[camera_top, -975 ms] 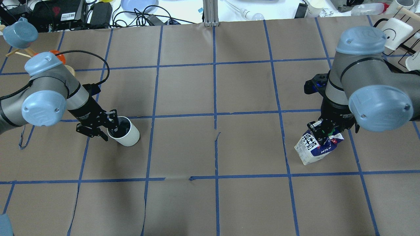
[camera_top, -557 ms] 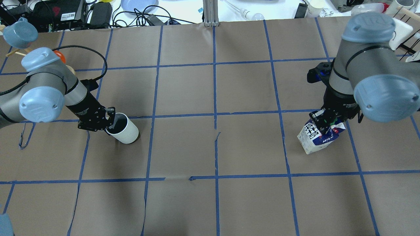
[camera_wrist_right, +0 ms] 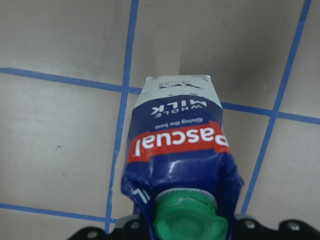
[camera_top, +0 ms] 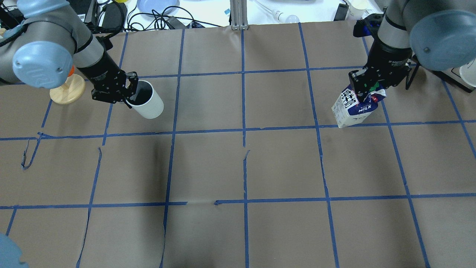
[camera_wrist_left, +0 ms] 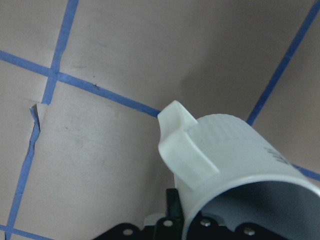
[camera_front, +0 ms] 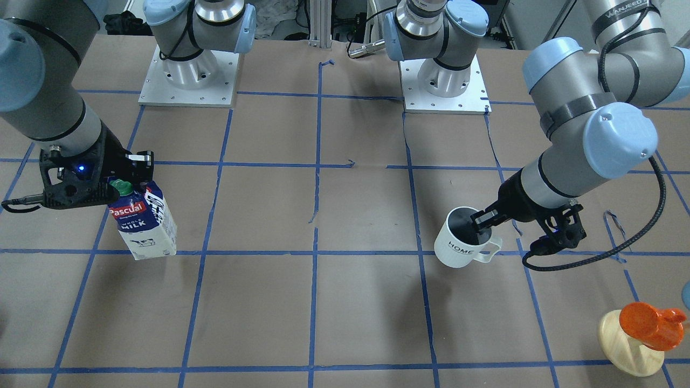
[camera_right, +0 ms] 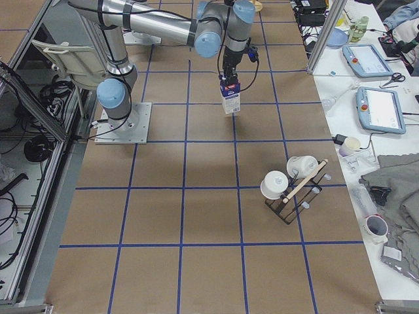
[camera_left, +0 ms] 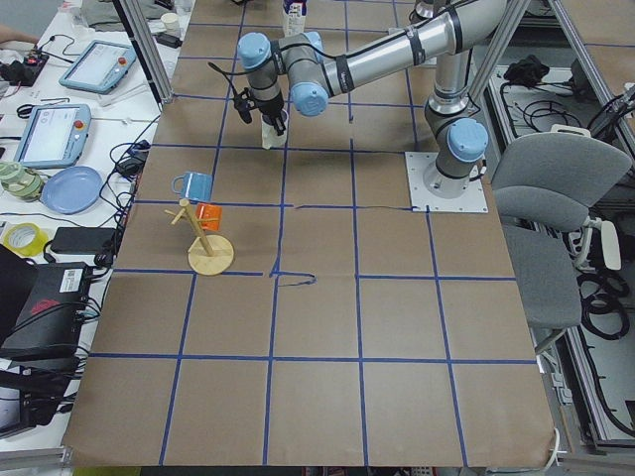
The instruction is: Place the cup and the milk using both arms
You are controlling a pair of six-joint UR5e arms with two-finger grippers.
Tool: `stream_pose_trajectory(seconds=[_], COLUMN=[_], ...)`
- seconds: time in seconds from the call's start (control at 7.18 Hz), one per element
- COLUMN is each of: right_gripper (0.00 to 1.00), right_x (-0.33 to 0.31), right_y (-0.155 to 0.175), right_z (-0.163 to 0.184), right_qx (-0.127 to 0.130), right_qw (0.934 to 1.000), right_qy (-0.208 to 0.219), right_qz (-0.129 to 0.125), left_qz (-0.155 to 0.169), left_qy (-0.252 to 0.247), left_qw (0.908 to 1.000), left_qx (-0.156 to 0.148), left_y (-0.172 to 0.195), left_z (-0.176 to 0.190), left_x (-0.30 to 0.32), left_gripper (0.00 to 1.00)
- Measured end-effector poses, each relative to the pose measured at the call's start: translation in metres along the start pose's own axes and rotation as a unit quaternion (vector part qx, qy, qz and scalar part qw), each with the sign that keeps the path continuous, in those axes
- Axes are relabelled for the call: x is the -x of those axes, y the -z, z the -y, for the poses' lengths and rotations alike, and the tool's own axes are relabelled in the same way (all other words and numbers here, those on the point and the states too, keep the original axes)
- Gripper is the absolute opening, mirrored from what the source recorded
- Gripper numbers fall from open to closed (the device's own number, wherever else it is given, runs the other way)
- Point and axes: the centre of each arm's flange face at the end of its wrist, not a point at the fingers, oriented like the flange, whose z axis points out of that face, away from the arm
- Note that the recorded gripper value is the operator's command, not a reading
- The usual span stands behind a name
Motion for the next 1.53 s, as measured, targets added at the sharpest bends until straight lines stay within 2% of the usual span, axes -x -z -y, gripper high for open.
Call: stream_pose_trajectory(seconds=[0.28,0.42,0.84,1.25,1.39,1.53], right_gripper=[0.01,0.02,0.04,0.03,0.03,0.03], right_x=[0.017,0.037,0.09,0.117,0.122,0.133], right_y=[-0.003,-0.008,-0.012,-0.008,-0.013,-0.018], right_z=[0.012,0.017,0.031,0.078,0.087,0.089], right_qx=[-0.004,-0.003,-0.017,-0.033,-0.031,-0.028], right_qw=[0.9991,0.9986,0.9972,0.9971,0.9973,0.9978], right_qy=[-0.032,-0.04,-0.066,-0.063,-0.06,-0.054], right_qz=[0.029,0.033,0.03,0.026,0.027,0.027], left_qz=[-0.01,-0.009,-0.03,-0.02,-0.014,-0.01], left_qy=[0.01,0.016,0.034,0.033,0.034,0.04], left_qw=[0.9999,0.9998,0.9989,0.9988,0.9987,0.9984], left_qx=[0.002,0.008,0.009,0.03,0.035,0.039], left_y=[-0.003,-0.015,-0.069,-0.128,-0.14,-0.147], left_z=[-0.003,-0.008,-0.03,-0.051,-0.054,-0.056], left_x=[-0.05,-0.081,-0.174,-0.217,-0.222,-0.225], left_gripper=[0.0,0.0,0.0,0.02,0.26,0.75])
